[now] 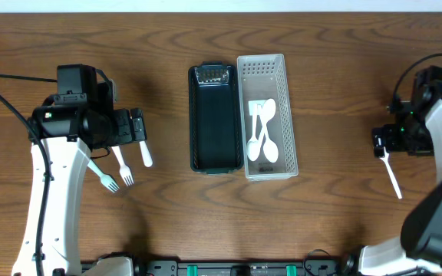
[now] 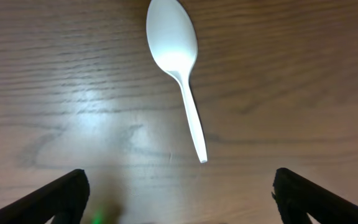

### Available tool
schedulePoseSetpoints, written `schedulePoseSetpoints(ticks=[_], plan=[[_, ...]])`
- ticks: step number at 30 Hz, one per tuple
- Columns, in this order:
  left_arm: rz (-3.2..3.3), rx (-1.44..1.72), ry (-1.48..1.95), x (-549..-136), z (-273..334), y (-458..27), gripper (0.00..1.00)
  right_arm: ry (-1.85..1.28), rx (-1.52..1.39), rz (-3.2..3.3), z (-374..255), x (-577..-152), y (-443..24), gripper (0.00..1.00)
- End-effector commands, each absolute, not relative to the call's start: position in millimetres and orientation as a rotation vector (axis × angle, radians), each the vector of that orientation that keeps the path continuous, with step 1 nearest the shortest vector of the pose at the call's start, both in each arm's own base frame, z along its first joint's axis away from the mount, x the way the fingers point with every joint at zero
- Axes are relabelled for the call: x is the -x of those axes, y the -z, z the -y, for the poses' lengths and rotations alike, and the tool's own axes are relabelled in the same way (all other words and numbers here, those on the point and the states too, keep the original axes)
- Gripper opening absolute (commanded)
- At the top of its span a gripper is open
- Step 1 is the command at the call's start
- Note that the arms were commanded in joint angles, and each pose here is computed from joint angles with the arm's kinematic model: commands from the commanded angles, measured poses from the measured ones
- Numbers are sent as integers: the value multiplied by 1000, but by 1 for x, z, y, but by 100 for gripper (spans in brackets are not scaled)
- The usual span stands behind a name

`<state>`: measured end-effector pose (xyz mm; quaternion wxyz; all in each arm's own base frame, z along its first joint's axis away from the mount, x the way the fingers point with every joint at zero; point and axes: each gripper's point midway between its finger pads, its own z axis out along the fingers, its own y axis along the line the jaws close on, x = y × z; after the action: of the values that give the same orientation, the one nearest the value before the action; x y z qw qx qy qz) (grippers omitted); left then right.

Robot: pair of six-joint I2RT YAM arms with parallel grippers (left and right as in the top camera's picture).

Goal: Pack container
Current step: 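Move the right gripper to the last spoon and grasp it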

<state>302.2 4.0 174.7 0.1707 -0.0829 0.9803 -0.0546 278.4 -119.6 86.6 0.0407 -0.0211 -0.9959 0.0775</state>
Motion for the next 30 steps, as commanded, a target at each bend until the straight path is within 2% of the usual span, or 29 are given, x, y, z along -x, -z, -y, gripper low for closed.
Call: schedulePoseSetpoints(ticks=[1,7,14,30], plan=[[-2776,224,160,-304,-4,-179,98,-228,23,2989,123,-278,-66,93],[-2776,224,160,-304,-4,-179,98,-203,11,2945,126,-287,-31,98],[-2775,224,160,-304,-4,-179,98,-181,-17,2921,129,-289,-10,91],[-2760,222,159,-308,-5,-181,98,-101,68,2943,135,-270,27,85]])
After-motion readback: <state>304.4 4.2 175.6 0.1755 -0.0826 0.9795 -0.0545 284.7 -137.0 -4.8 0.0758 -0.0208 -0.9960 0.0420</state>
